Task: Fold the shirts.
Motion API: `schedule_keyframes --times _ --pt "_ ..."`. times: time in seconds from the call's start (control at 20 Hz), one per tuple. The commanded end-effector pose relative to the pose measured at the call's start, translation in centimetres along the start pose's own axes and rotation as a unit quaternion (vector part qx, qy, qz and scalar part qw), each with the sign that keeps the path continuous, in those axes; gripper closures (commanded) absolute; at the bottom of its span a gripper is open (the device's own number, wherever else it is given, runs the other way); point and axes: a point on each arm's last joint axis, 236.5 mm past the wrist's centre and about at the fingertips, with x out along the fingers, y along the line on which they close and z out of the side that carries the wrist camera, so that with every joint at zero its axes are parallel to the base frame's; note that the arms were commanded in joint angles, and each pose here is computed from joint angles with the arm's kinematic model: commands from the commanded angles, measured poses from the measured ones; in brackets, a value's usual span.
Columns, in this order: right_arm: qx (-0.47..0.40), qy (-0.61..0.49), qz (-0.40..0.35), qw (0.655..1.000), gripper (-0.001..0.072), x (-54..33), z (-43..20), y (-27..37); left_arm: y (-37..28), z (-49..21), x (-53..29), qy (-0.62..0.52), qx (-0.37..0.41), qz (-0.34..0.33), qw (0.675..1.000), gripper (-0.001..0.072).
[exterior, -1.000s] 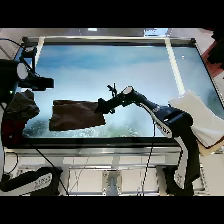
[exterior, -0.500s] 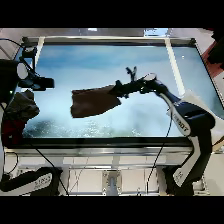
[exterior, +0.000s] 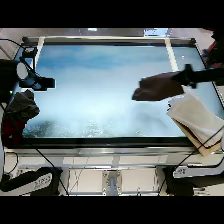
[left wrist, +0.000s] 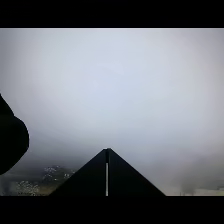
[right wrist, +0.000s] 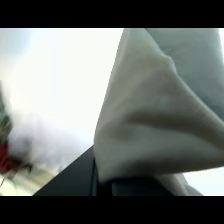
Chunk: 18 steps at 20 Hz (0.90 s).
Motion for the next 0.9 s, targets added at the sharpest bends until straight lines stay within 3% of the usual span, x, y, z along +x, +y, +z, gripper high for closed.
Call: schedule_keyframes --times 0.0,0.2,0.35,0.5,0.55,0.65,0.7,0.85 --pt "0.064 -0.038 -0.084 0.994 0.0681 -11.8 -3.6 -5.9 -1.2 0.0 -0.1 0.001 -0.01 -0.027 1.0 0.0695" --pt "0.169 -0.101 -0.184 0.963 0.0683 -20.9 -7.9 -12.7 -1.6 -0.1 -0.1 0.002 -0.014 -0.035 0.999 0.0695" --pt "0.277 -0.02 -0.342 0.898 0.0683 -24.1 -14.7 -18.7 -2.4 -0.2 -0.2 0.005 -0.02 -0.052 0.998 0.0695" --pt "0.292 0.027 -0.409 0.864 0.068 -23.8 -17.2 -21.8 -2.9 -0.4 -0.2 0.011 -0.023 -0.061 0.998 0.0695" --pt "0.284 0.027 -0.4 0.871 0.064 -22.6 -16.8 -22.1 -2.9 -0.4 -0.2 0.011 -0.023 -0.061 0.998 0.0695" --pt "0.269 0.024 -0.364 0.891 0.0307 -19.6 -15.8 -22.0 -3.1 -0.5 -0.3 0.011 -0.025 -0.065 0.998 0.0695" --pt "0.266 0.028 -0.358 0.895 0.0255 -18.9 -15.7 -21.8 -3.2 -0.5 -0.3 0.012 -0.026 -0.068 0.997 0.0695" --pt "0.263 0.022 -0.345 0.901 0.0261 -18.3 -14.5 -20.2 -3.2 -0.4 -0.3 0.011 -0.025 -0.068 0.997 0.0695"
